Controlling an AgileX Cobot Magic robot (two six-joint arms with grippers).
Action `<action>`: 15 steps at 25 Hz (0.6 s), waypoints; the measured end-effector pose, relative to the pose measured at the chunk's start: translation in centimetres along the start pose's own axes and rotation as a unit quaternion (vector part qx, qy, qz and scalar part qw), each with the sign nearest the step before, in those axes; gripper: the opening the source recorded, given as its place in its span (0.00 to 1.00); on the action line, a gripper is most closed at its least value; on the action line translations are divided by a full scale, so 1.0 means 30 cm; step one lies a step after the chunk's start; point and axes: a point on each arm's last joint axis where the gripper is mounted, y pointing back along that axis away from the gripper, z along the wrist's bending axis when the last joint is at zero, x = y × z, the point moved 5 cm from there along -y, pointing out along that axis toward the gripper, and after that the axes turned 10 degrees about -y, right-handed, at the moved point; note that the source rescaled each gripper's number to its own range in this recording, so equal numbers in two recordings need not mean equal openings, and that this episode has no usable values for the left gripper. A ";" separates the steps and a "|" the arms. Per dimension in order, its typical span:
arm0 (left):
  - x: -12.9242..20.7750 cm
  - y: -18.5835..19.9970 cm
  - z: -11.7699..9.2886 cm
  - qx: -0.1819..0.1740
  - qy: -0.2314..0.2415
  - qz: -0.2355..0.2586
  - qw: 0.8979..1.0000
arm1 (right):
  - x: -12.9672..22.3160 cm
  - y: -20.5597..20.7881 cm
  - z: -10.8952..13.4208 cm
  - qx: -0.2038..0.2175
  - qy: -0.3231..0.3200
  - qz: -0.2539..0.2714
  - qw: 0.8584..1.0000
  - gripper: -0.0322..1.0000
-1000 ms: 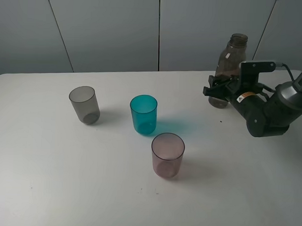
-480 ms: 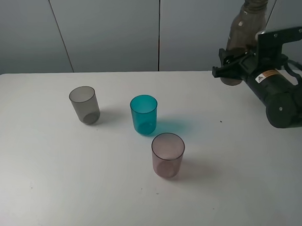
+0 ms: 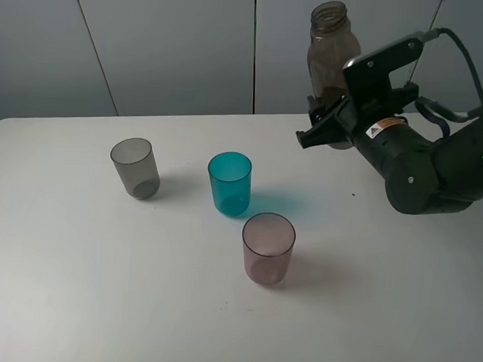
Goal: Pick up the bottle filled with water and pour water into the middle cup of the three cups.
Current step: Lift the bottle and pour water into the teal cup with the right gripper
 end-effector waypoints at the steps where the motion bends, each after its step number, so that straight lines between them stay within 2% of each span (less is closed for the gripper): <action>1: 0.000 0.000 0.000 0.000 0.000 0.000 1.000 | 0.005 0.004 0.010 0.002 0.017 0.007 1.000 0.03; 9: 0.000 0.000 0.000 0.000 0.000 0.000 1.000 | 0.036 0.015 0.061 -0.007 0.159 0.059 0.985 0.03; 15: 0.000 0.000 0.000 0.000 0.000 0.000 1.000 | 0.047 0.015 0.057 -0.008 0.263 0.076 0.962 0.03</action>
